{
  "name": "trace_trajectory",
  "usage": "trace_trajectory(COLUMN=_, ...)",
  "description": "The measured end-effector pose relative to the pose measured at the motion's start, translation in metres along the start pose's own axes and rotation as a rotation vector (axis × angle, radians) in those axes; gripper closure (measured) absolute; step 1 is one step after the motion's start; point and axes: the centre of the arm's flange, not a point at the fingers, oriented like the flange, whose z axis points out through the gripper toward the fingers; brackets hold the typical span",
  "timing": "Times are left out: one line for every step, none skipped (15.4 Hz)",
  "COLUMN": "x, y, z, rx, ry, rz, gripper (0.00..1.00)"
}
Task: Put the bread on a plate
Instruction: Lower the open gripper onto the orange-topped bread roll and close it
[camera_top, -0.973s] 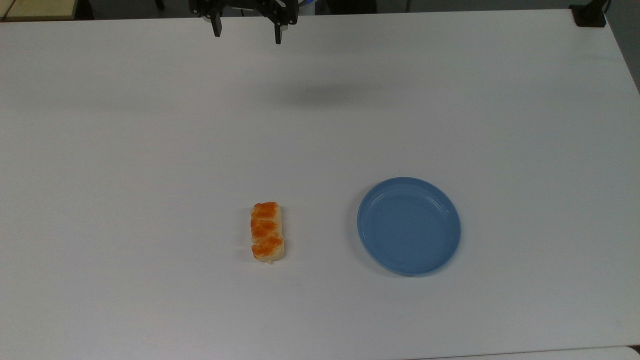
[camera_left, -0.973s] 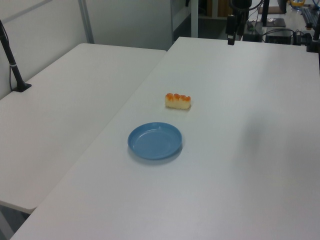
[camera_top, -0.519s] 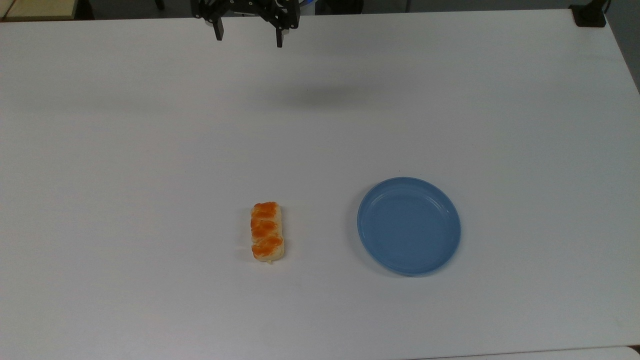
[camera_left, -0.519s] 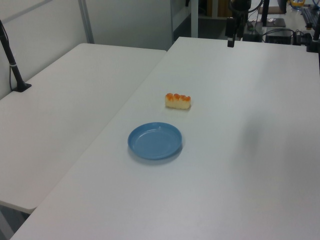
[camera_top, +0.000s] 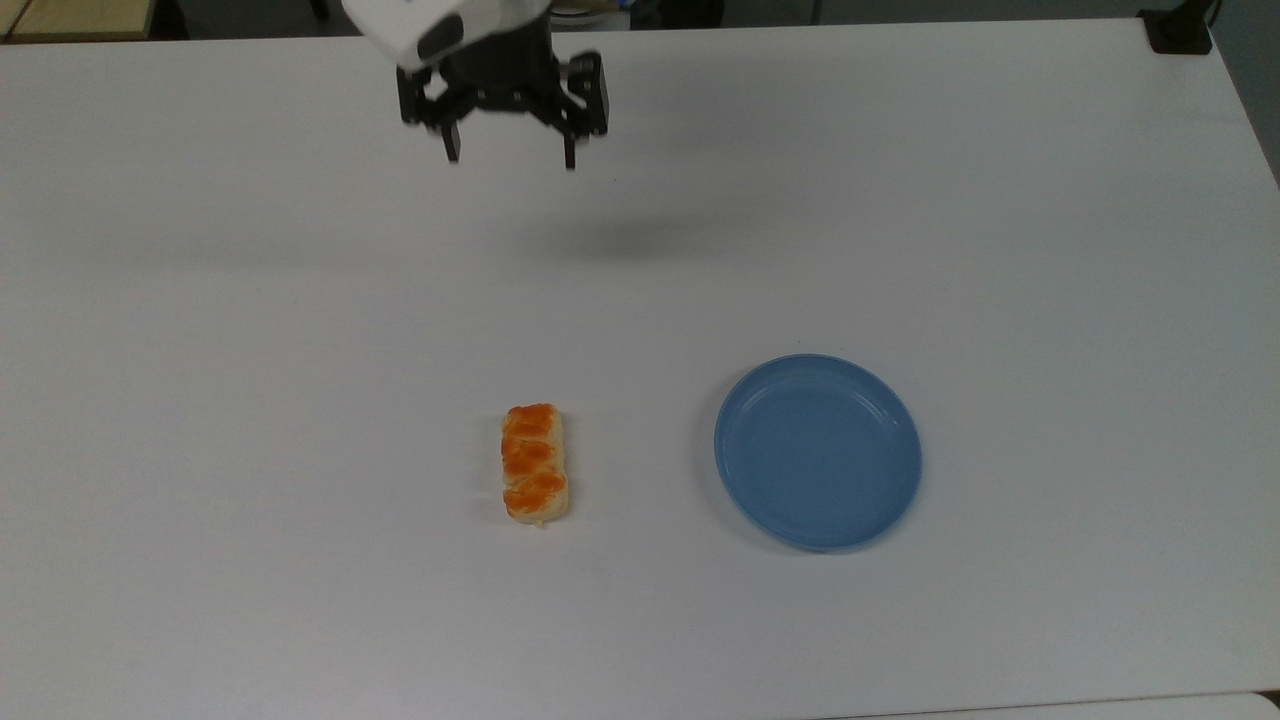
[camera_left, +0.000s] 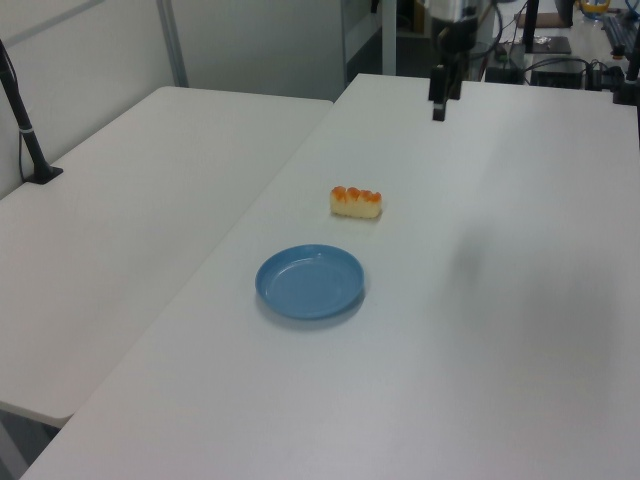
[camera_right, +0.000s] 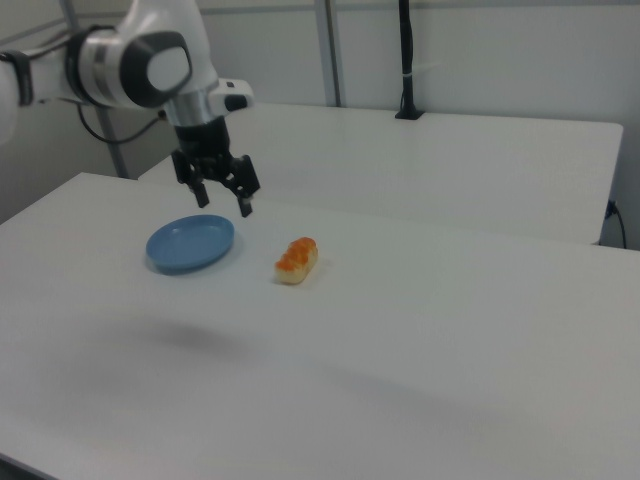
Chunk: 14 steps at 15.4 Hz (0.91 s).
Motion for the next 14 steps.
trace_trajectory(x=0.011, y=-0.001, z=0.013, rx=0.000, ry=0.025, rz=-0.010, gripper=0.00)
trace_trajectory(x=0.020, y=-0.003, z=0.026, rx=-0.001, ry=0.048, rz=-0.012, gripper=0.00)
trace_trajectory(x=0.030, y=-0.004, z=0.041, rx=-0.001, ry=0.069, rz=-0.014, gripper=0.00)
trace_trajectory(x=0.039, y=-0.005, z=0.055, rx=-0.001, ry=0.090, rz=-0.015, gripper=0.00)
trace_trajectory(x=0.048, y=-0.006, z=0.070, rx=-0.001, ry=0.115, rz=-0.016, gripper=0.00)
trace_trajectory(x=0.056, y=-0.007, z=0.084, rx=-0.001, ry=0.143, rz=-0.017, gripper=0.00)
trace_trajectory(x=0.064, y=-0.008, z=0.099, rx=-0.001, ry=0.169, rz=-0.019, gripper=0.00)
trace_trajectory(x=0.071, y=-0.009, z=0.114, rx=-0.002, ry=0.186, rz=-0.020, gripper=0.00)
trace_trajectory(x=0.078, y=-0.010, z=0.130, rx=-0.002, ry=0.197, rz=-0.021, gripper=0.00)
trace_trajectory(x=0.084, y=-0.011, z=0.144, rx=-0.003, ry=0.202, rz=-0.022, gripper=0.00)
trace_trajectory(x=0.089, y=-0.012, z=0.156, rx=-0.004, ry=0.201, rz=-0.023, gripper=0.00)
trace_trajectory(x=0.094, y=-0.013, z=0.167, rx=-0.005, ry=0.202, rz=-0.024, gripper=0.00)
trace_trajectory(x=0.098, y=-0.013, z=0.176, rx=-0.005, ry=0.206, rz=-0.025, gripper=0.00)
trace_trajectory(x=0.102, y=-0.014, z=0.184, rx=-0.005, ry=0.215, rz=-0.026, gripper=0.00)
